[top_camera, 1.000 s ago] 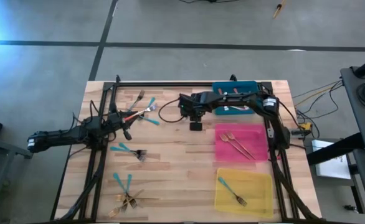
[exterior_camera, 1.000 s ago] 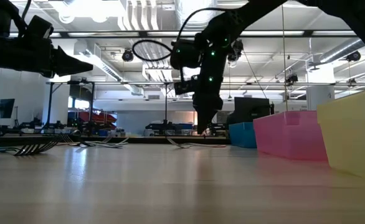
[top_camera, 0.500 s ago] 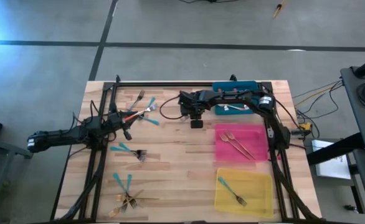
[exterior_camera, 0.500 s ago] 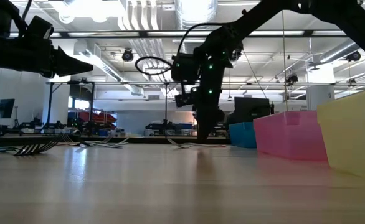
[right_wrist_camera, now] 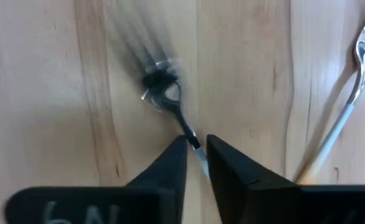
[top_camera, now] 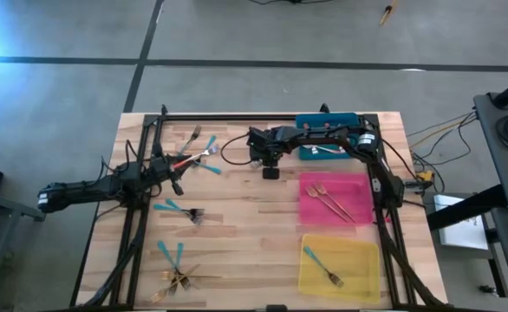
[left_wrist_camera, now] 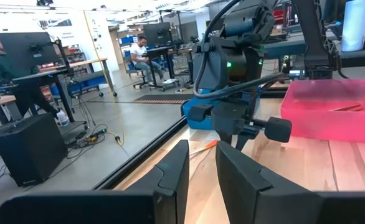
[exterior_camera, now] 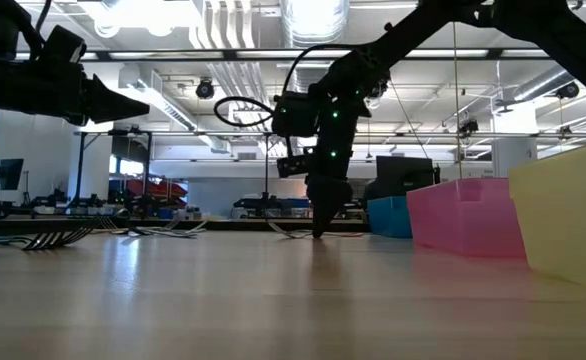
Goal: Sort silverware by color (type)
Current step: Put the orange fork into the blue bin
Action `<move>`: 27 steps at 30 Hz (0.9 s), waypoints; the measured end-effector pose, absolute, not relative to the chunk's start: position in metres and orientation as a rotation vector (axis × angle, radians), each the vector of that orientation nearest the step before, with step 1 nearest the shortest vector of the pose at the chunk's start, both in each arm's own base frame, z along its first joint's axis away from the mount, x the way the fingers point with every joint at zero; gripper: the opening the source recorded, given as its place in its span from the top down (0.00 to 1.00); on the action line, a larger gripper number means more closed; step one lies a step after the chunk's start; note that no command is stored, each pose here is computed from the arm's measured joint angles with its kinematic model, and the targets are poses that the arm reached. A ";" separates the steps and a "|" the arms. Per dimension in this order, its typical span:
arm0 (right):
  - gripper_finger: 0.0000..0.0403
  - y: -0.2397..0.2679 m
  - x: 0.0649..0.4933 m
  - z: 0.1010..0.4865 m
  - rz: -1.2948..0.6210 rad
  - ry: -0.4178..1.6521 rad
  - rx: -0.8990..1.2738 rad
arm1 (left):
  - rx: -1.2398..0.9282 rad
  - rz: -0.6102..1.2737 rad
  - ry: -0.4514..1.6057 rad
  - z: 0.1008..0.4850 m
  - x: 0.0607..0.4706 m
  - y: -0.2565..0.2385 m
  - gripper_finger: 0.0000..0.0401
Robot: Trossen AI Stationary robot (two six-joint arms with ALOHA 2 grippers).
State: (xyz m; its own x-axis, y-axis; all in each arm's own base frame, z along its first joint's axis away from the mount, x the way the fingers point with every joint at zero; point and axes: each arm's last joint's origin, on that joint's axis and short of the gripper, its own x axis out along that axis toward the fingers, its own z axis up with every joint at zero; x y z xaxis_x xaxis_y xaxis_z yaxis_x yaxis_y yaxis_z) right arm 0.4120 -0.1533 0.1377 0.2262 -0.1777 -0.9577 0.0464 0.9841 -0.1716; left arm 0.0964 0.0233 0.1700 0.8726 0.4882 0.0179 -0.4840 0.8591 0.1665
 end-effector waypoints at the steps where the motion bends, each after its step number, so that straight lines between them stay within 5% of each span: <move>1: 0.91 -0.153 0.412 0.139 -0.160 1.331 -0.108 | 0.168 0.511 0.025 0.170 0.096 0.023 0.84; 11: 0.97 -0.153 0.409 0.158 -0.211 1.283 -0.090 | 0.168 0.511 0.024 0.170 0.096 0.023 0.84; 17: 0.98 -0.152 0.406 0.220 -0.255 1.160 -0.096 | 0.168 0.511 0.024 0.170 0.096 0.023 0.84; 27: 0.98 -0.178 0.327 0.283 -0.428 1.316 0.029 | 0.168 0.511 0.024 0.170 0.096 0.023 0.84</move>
